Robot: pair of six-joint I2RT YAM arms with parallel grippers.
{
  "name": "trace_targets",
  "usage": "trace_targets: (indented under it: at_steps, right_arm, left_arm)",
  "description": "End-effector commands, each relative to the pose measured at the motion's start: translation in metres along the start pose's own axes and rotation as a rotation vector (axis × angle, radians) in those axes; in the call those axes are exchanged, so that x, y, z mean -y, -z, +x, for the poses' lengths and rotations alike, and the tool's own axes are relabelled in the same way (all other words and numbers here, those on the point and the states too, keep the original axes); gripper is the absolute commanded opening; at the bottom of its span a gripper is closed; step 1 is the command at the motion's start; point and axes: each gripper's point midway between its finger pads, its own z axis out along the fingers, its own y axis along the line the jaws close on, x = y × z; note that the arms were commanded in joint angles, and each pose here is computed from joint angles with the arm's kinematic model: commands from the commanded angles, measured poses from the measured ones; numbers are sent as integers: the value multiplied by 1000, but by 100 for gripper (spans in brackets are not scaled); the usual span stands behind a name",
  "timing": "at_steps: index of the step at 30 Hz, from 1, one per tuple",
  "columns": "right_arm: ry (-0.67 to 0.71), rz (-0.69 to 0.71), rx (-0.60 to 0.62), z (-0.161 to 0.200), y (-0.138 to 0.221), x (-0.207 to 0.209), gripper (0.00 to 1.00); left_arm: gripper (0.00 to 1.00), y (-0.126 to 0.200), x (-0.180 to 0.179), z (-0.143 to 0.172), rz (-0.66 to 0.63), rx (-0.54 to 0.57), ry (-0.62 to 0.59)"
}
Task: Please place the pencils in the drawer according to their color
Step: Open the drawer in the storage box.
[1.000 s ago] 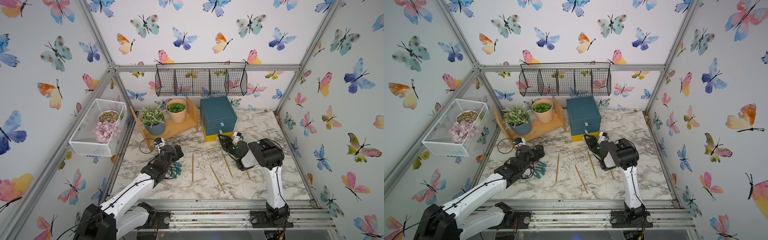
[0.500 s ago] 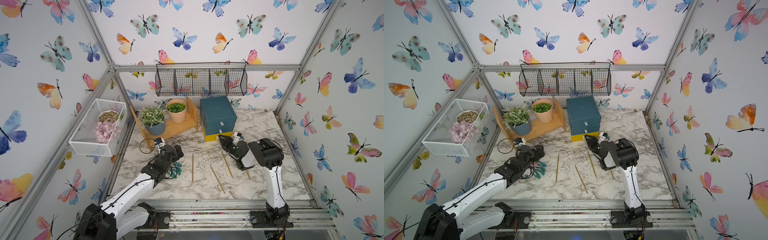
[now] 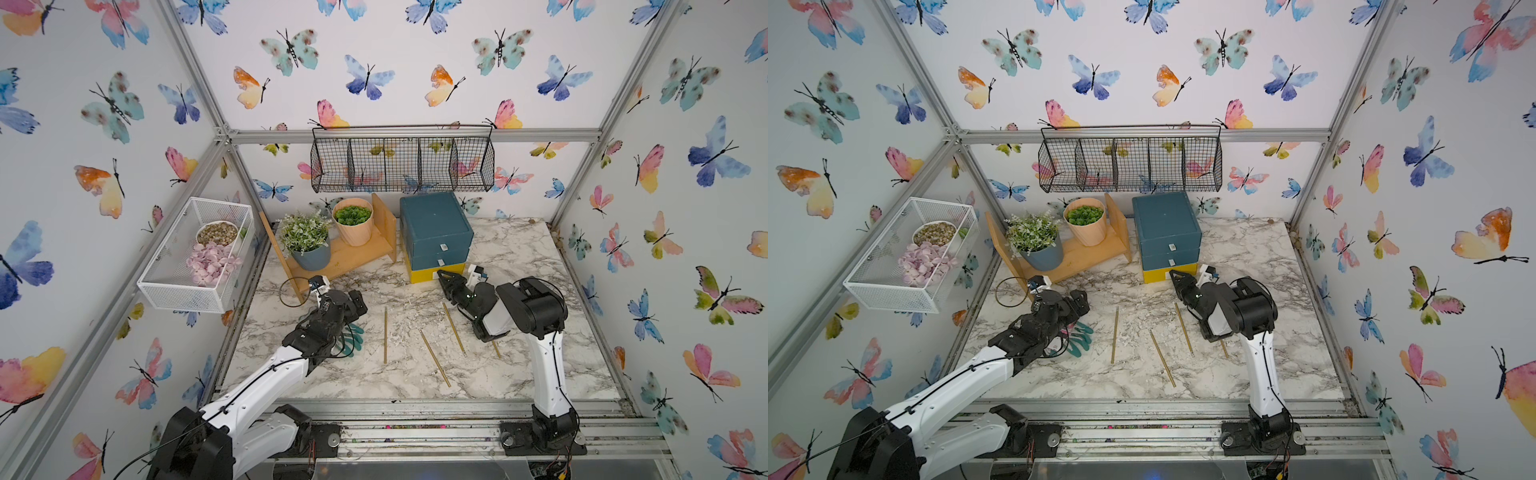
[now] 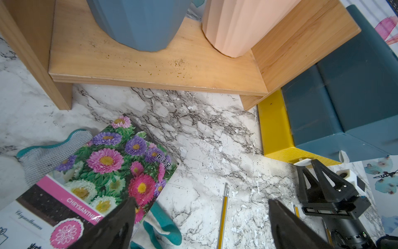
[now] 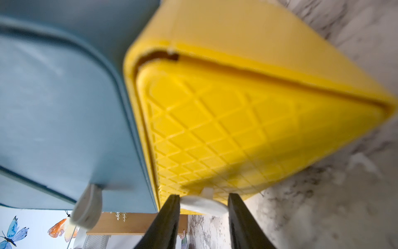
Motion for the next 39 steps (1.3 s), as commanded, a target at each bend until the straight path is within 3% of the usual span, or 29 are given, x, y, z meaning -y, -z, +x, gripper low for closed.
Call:
trace_targets:
  at_steps: [1,21,39]
  right_arm:
    - [-9,103,-22,10,12,34,40]
    - [19,61,-33,24,50,24,38]
    - [33,117,-48,39,91,29,37]
  left_arm:
    - [98,-1,1,4,12,-22,1]
    - [98,-1,0,3,8,-17,2]
    - [98,-2,3,1,14,-16,1]
